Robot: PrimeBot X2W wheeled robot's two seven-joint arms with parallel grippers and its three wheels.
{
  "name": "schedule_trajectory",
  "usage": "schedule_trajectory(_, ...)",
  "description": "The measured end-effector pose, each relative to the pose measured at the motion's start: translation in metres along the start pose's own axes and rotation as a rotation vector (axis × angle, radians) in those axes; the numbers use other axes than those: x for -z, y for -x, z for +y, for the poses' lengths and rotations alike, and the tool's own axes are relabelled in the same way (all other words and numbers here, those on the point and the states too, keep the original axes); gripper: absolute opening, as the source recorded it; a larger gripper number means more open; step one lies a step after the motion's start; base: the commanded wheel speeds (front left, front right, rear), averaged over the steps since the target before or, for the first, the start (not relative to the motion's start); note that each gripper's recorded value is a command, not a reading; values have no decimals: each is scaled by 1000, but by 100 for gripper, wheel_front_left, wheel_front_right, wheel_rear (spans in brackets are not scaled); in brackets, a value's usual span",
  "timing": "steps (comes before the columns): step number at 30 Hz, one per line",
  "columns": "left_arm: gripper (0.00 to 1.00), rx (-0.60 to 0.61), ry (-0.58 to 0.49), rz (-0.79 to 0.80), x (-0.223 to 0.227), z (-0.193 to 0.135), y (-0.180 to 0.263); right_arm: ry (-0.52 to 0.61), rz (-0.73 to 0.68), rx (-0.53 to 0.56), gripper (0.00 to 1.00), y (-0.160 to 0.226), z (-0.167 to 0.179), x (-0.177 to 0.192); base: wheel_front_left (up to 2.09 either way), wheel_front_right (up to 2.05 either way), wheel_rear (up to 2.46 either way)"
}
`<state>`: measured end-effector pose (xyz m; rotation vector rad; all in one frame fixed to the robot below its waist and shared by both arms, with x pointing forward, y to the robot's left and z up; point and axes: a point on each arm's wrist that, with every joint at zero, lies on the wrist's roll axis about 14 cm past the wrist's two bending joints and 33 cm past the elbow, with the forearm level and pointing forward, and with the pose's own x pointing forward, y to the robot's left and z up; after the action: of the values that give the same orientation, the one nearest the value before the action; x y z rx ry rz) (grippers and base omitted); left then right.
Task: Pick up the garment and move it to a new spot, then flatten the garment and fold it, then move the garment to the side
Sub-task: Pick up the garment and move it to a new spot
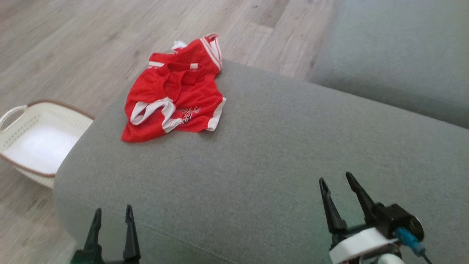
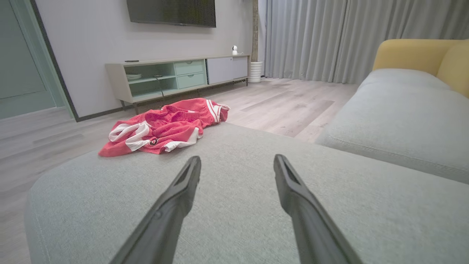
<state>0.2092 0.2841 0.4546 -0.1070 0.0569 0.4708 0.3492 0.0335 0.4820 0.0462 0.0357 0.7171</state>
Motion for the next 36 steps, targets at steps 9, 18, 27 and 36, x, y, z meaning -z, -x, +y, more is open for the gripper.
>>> schedule_trajectory(9, 100, -76, 0, -31, -11, 20, 1, -10, 19, -51, 100, -13, 12, 7, 0, 0, 0)
schedule_trajectory(18, 100, -86, -89, -180, -68, 50, -4, 26, -12, 15, 100, -10, -11, -4, 0, 0, 0)
schedule_trajectory(27, 100, -13, -300, -384, -206, 53, -72, 71, -15, 79, 100, -9, -39, -1, 0, 0, 0)
schedule_trajectory(36, 100, 61, -372, -308, -223, 23, -194, 114, -32, 136, 100, -44, -81, -6, 0, 0, 0)
